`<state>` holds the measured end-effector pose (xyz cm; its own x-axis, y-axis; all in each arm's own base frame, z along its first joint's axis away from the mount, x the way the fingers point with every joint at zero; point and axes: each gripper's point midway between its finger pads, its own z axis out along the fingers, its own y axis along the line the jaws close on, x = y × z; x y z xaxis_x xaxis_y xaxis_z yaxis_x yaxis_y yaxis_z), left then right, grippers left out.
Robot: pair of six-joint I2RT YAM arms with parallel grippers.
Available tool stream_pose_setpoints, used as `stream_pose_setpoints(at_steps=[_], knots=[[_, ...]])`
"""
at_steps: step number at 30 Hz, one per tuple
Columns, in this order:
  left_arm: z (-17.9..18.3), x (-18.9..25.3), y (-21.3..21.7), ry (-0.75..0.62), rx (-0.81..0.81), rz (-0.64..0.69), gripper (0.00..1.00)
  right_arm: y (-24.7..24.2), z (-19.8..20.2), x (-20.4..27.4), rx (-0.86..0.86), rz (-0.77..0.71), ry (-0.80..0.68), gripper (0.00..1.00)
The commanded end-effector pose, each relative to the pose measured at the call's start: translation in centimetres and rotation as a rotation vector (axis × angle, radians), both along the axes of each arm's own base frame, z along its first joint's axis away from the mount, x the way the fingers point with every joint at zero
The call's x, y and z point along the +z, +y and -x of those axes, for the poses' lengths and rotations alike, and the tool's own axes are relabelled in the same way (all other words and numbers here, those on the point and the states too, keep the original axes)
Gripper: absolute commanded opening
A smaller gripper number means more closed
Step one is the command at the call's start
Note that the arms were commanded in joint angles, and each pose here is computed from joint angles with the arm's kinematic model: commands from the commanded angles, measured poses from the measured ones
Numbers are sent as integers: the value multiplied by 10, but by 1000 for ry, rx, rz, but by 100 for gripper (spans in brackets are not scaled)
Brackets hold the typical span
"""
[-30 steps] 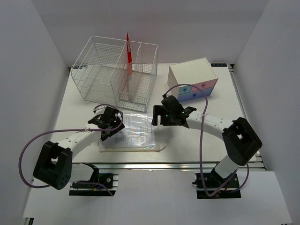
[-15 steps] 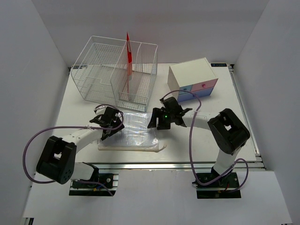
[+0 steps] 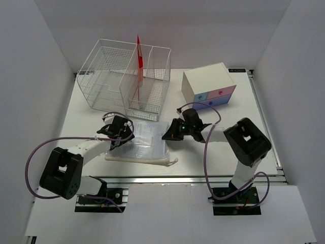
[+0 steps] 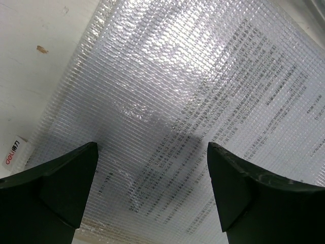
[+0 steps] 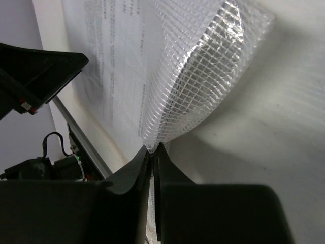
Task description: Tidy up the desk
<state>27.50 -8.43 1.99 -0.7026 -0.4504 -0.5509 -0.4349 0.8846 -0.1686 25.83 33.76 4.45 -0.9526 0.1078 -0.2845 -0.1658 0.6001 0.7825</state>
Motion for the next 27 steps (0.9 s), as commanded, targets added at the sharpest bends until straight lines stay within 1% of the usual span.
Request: stream_pose_setpoints(at_steps=[1,2,3,4,5,6,8,9,11,12,13,15,16,17,18,19,20,21,22,23,24,25,26,27], knots=[[43,-37,-23,181,-49,140,97,27,-5,55,64,-161,-112,4],[40,-31,-21,159,-49,136,97,28,-9,61,62,-152,-123,0],[38,-26,-21,143,-49,133,97,21,-7,49,55,-78,-101,0],[37,-21,-20,134,-61,125,97,18,-8,54,46,-58,-105,0],[32,-6,-20,94,-71,124,97,11,-7,58,40,-24,-119,0],[29,1,-20,65,-77,126,97,8,-5,52,29,3,-101,0],[22,24,-20,11,-120,114,98,-2,-3,63,18,31,-131,0],[16,46,-23,-59,-140,130,98,-8,-4,63,-3,61,-135,0],[7,81,-30,-160,-256,127,98,-20,5,69,-15,102,-132,0],[6,108,-39,-241,-308,163,98,-27,8,67,-27,131,-122,0],[3,129,-46,-313,-409,148,98,-32,12,73,-32,140,-119,0],[7,160,-59,-410,-510,175,98,-37,16,80,-33,153,-111,0],[13,185,-74,-492,-625,212,98,-41,16,88,-42,183,-103,0],[17,200,-84,-541,-699,234,98,-44,16,93,-37,200,-113,0],[24,208,-97,-570,-772,256,98,-46,14,98,-40,217,-116,0],[32,217,-110,-617,-889,266,98,-44,5,117,-55,216,-150,0],[36,217,-118,-626,-941,261,98,-50,9,119,-49,249,-125,0],[48,217,-135,-625,-1026,265,98,-54,6,125,-47,267,-137,0],[48,205,-140,-597,-1067,203,98,-51,-2,144,-49,255,-159,0],[51,202,-148,-585,-1096,172,98,-57,-7,150,-60,266,-159,0],[69,205,-167,-581,-1178,157,98,-64,-5,152,-53,292,-147,0],[74,205,-174,-593,-1239,101,98,-67,-9,159,-58,289,-159,0],[73,202,-178,-587,-1244,39,98,-72,-19,173,-81,278,-180,0],[87,211,-191,-613,-1295,24,98,-79,-20,176,-88,295,-171,0]])
